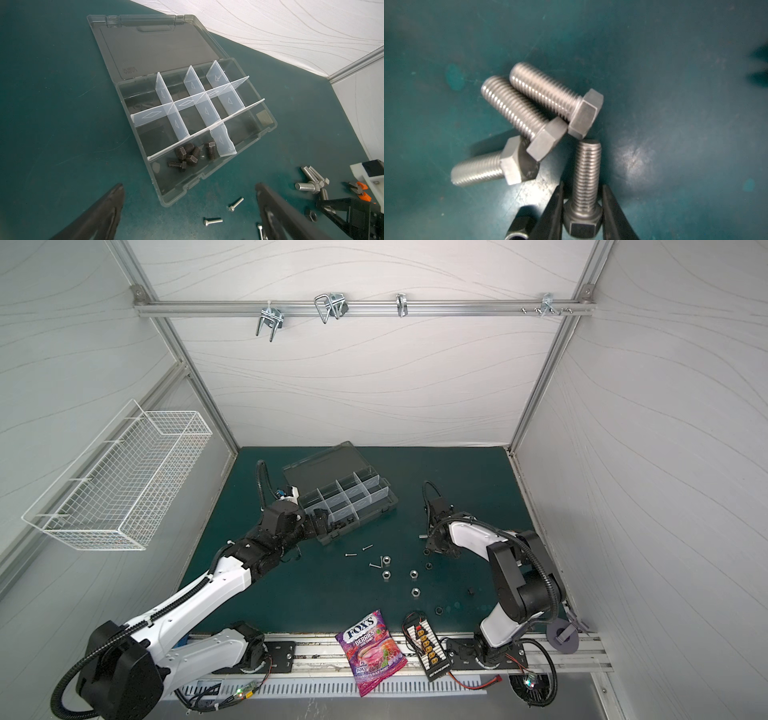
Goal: Sort the screws and nuts into containers
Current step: 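Close the right gripper on the head of a silver hex bolt, then carry the silver bolt with the right gripper and release it into the box, then move the right gripper back to the silver bolts and grasp another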
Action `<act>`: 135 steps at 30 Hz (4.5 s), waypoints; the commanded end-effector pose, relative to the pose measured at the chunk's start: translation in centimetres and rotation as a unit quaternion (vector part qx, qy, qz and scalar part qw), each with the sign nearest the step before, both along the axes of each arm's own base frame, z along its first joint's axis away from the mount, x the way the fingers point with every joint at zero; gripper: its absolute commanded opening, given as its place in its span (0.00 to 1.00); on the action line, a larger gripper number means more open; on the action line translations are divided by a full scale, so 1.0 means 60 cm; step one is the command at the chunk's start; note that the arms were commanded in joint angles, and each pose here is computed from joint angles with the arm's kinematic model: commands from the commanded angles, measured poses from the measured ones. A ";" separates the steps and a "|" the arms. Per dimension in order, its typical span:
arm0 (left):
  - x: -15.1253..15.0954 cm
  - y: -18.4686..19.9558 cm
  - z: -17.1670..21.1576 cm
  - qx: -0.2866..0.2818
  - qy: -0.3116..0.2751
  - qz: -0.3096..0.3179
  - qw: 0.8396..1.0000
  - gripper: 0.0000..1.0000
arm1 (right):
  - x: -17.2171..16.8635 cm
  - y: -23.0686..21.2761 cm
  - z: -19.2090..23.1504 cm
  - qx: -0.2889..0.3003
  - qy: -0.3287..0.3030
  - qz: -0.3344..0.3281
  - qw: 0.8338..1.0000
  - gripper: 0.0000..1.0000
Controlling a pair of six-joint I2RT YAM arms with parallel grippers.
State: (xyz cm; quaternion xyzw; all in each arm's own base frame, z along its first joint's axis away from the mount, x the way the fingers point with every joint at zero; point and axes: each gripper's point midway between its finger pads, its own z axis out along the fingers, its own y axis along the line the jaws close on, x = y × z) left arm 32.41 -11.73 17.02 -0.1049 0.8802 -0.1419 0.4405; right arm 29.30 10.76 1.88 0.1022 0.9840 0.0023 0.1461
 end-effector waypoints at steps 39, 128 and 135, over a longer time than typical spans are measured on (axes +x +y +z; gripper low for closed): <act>0.007 -0.016 0.009 -0.033 0.021 0.006 0.999 0.99 | 0.214 0.323 0.136 0.099 -0.100 0.095 0.985 0.10; 0.008 -0.019 -0.005 -0.026 0.031 0.000 0.999 0.99 | 0.085 -0.039 0.012 0.019 0.043 0.019 0.999 0.47; 0.009 -0.018 -0.004 -0.025 0.031 0.001 0.999 0.99 | 0.092 -0.040 0.003 0.013 0.047 0.020 0.999 0.47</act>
